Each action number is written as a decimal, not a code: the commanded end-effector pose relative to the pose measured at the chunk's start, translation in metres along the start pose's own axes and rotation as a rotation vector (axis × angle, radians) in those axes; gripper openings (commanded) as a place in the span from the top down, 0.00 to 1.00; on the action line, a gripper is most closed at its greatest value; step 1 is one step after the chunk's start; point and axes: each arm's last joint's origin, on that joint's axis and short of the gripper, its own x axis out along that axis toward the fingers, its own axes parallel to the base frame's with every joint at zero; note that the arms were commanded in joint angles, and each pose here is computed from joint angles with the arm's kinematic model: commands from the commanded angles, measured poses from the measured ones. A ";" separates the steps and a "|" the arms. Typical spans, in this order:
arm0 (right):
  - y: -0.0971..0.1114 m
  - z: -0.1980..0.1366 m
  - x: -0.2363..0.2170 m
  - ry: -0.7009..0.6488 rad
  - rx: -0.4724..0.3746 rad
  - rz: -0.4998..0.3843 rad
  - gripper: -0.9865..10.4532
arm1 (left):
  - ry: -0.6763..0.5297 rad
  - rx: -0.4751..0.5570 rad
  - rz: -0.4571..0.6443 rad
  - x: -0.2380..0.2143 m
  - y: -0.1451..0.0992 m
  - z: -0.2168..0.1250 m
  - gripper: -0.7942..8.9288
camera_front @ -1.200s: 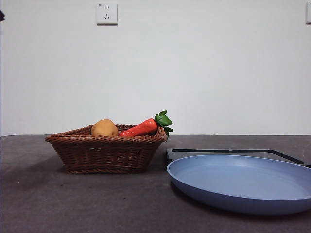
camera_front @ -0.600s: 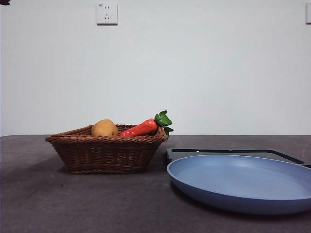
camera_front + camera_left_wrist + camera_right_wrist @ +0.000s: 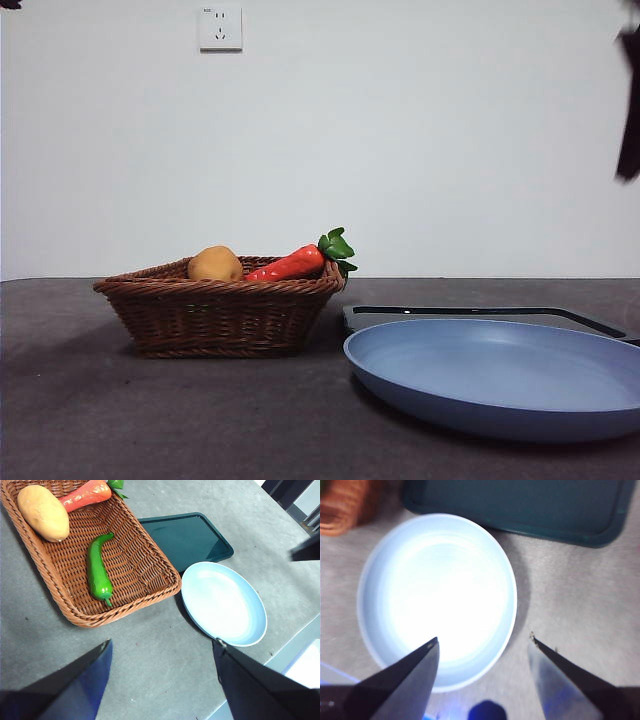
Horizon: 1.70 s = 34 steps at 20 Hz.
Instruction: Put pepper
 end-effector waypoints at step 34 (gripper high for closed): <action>-0.009 0.004 -0.008 -0.046 0.083 -0.026 0.91 | 0.124 0.147 0.072 0.071 -0.012 0.073 0.56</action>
